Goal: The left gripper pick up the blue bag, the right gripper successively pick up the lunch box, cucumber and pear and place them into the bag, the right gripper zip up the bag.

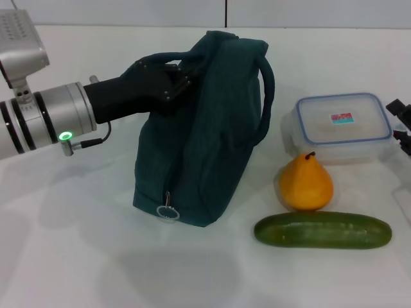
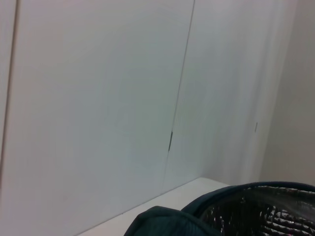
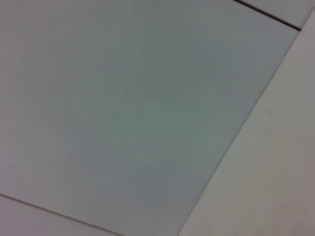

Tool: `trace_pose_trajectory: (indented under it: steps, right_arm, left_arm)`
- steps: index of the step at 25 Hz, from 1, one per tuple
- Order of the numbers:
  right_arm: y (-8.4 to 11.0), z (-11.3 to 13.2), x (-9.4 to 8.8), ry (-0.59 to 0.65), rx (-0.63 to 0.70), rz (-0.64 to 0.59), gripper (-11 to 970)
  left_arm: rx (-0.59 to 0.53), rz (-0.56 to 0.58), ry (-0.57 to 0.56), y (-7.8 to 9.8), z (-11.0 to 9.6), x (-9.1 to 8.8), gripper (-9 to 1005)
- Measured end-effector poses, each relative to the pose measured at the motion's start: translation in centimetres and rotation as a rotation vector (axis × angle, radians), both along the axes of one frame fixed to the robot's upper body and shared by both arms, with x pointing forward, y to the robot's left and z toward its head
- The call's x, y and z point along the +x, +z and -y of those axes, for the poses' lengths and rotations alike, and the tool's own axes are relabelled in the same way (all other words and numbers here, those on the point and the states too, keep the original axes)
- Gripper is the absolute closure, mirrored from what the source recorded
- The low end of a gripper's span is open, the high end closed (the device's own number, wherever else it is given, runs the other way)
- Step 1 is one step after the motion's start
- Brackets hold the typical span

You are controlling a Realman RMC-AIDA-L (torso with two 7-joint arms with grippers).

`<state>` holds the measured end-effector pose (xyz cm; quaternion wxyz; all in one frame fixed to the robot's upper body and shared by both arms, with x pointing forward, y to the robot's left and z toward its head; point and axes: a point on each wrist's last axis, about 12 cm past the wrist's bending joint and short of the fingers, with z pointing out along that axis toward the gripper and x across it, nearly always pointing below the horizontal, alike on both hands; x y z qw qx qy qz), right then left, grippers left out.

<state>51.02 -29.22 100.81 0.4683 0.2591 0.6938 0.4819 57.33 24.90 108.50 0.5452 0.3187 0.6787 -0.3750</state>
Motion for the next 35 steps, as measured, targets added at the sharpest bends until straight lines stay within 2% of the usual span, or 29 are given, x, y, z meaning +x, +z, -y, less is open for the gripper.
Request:
trace_pose_trajectory:
  steps: [10, 35]
  right_arm:
    - [0.5, -0.9, 1.4, 0.041, -0.007, -0.004, 169]
    - [0.9, -1.2, 1.9, 0.044, 0.015, 0.009, 182]
  left_arm:
    - [-0.008, 0.014, -0.013, -0.5, 0.7, -0.3, 948]
    - [-0.002, 0.037, -0.029, -0.5, 1.1, -0.4, 948]
